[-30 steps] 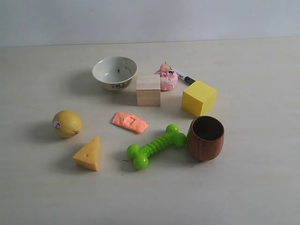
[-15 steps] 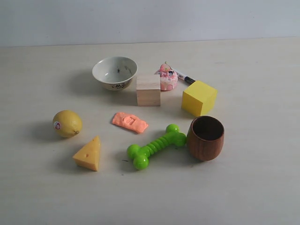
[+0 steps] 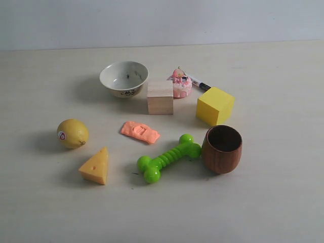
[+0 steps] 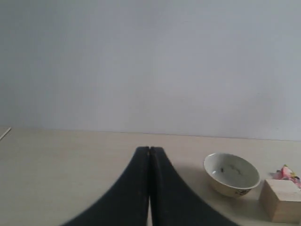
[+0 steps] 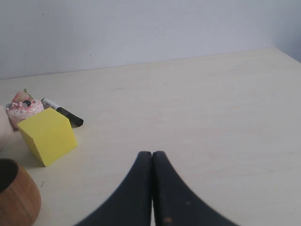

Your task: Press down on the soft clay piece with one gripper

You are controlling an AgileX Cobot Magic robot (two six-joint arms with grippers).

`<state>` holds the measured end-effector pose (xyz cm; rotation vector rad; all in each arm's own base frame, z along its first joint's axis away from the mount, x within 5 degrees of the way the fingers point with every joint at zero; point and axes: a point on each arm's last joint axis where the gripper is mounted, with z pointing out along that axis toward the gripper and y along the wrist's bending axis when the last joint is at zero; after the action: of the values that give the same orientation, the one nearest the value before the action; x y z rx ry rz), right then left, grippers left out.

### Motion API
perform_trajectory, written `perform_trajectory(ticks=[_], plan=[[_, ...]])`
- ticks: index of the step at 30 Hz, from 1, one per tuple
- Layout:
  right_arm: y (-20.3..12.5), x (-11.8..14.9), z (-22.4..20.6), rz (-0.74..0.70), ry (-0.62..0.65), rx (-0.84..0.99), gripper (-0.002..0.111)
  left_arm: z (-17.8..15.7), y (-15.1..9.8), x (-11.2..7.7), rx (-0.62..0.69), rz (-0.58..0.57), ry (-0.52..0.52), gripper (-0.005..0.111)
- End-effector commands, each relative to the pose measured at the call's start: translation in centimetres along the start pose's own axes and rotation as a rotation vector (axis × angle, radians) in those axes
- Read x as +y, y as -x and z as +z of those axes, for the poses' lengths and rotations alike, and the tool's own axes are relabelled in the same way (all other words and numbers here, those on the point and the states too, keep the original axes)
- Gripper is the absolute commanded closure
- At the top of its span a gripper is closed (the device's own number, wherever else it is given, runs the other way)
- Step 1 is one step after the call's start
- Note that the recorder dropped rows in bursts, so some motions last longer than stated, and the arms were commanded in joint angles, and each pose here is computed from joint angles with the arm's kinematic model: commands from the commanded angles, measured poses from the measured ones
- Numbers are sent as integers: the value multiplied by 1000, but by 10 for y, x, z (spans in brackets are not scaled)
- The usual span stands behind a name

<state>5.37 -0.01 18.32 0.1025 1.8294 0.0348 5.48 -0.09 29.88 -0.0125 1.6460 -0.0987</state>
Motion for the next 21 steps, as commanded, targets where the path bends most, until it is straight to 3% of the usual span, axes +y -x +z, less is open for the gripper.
perform_trajectory(ticks=[1, 7, 21], plan=[[-1, 0, 0, 2, -4, -9, 108, -3, -30, 2, 1, -67, 15, 107], [-1, 0, 0, 2, -4, -9, 108, -3, -61, 4, 28, -81, 12, 107], [-1, 0, 0, 2, -4, -9, 108, 5, -102, 7, 136, -67, 25, 107]])
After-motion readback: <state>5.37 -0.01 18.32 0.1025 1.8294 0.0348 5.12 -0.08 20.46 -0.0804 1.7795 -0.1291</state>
